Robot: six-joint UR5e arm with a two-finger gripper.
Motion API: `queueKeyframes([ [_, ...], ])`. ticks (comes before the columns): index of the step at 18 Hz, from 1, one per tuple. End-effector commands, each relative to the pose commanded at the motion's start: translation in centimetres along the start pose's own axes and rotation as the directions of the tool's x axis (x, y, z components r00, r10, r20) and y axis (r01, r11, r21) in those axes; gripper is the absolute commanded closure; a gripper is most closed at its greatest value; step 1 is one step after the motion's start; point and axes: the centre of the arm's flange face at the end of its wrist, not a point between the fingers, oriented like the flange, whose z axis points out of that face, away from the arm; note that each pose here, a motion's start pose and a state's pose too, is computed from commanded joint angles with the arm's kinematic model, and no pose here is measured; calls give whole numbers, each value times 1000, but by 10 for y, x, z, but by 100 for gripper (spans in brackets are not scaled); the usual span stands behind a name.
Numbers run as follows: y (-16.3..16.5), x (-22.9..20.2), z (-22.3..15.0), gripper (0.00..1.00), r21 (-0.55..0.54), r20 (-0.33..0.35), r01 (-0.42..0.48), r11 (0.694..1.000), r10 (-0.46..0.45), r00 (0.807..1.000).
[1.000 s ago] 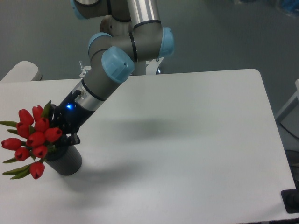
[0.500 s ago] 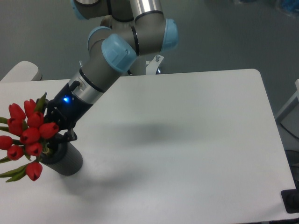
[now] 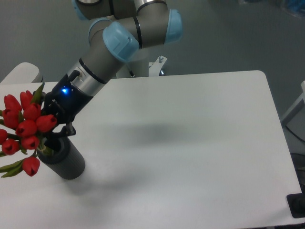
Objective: Pick up the flowers from the vase
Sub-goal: 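Lift the gripped tulips straight up out of the black vase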
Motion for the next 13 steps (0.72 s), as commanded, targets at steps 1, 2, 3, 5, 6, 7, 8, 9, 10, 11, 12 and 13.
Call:
queueKeyframes([
  [1,-3,1,-6,76,7,7,-2,1000,1,1000],
  [2,-7,2,-13,76,14,15,-1,1000,1,1000],
  [3,-9,2,-17,77,20,16,-1,1000,1,1000],
  [5,-15,5,-29,78,46,17,-4,999,4,1000],
  [6,-20,6,-37,79,55,25,-11,998,10,1000],
  [7,-22,5,-42,79,61,33,-11,998,9,999],
  [8,-25,5,-48,79,67,41,-3,998,0,999],
  [9,-31,1,-59,79,77,61,14,997,-19,998],
  [10,-38,0,-65,79,86,70,25,996,-31,997],
  [11,-45,-1,-69,79,93,76,27,995,-35,996],
  [12,-50,-1,-74,80,101,82,32,994,-40,996],
  [13,-58,-1,-79,80,109,89,33,993,-43,995],
])
